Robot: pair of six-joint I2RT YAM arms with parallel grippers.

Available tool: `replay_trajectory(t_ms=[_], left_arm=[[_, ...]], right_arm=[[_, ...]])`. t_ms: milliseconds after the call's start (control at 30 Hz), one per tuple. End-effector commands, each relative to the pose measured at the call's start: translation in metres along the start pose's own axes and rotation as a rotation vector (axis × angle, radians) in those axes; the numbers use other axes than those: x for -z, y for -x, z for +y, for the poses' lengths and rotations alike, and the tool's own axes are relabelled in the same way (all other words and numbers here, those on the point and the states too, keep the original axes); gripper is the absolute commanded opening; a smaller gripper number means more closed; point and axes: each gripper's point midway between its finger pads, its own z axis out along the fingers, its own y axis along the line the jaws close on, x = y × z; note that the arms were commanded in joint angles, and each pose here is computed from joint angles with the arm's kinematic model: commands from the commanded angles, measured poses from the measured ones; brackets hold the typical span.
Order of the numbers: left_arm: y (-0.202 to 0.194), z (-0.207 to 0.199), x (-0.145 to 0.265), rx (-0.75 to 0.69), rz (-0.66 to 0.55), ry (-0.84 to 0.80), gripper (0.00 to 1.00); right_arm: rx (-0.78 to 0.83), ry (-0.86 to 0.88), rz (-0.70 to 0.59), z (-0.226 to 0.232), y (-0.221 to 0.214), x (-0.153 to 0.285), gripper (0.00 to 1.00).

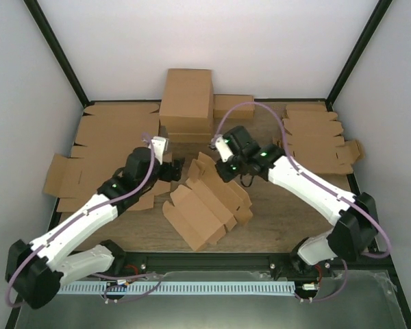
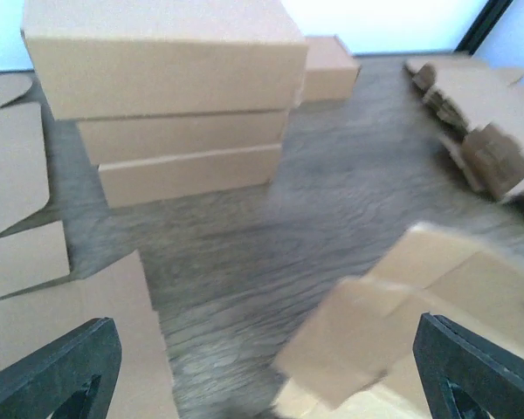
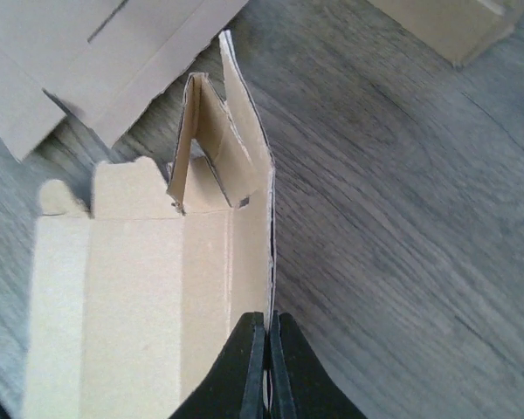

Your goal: Fold the paper box

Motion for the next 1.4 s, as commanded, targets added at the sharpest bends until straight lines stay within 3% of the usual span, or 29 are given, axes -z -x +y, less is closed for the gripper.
replay_trajectory(t_ms=[0, 167, 300, 533, 667, 833, 967, 1133, 1367], left_arm=[[0.000, -0.007, 0.018, 0.052, -0.016, -0.060, 0.95], [-0.023, 0.003, 0.029, 0.098, 0.028, -0.039, 0.96], [-0.036, 0.001, 0.033, 0.132, 0.042, -0.073, 0.97], [-0.053, 0.006, 0.025, 0.179, 0.095, -0.051, 0.97], [-0.054, 0.006, 0.021, 0.200, 0.097, -0.072, 0.97], [-0.055, 0.011, 0.018, 0.220, 0.101, -0.079, 0.97], [-0.053, 0.014, 0.017, 0.227, 0.101, -0.089, 0.97], [-0.052, 0.000, 0.012, 0.158, 0.140, -0.159, 0.97], [-0.042, -0.031, 0.000, 0.084, 0.190, -0.301, 0.94]], right_arm=[[0.179, -0.128, 0.004, 0.004, 0.019, -0.020, 0.02], [0.266, -0.274, 0.026, -0.006, 0.016, -0.052, 0.01], [0.354, -0.362, -0.030, -0.001, 0.015, -0.062, 0.02], [0.377, -0.324, -0.075, 0.022, 0.008, -0.076, 0.05], [0.395, -0.395, -0.079, 0.027, -0.008, -0.084, 0.13], [0.430, -0.450, -0.082, 0.034, -0.029, -0.100, 0.14], [0.371, -0.417, -0.093, 0.039, -0.030, -0.098, 0.18], [0.269, -0.278, -0.127, 0.057, -0.030, -0.080, 0.36], [0.012, -0.188, -0.121, 0.040, -0.038, -0.038, 0.43]])
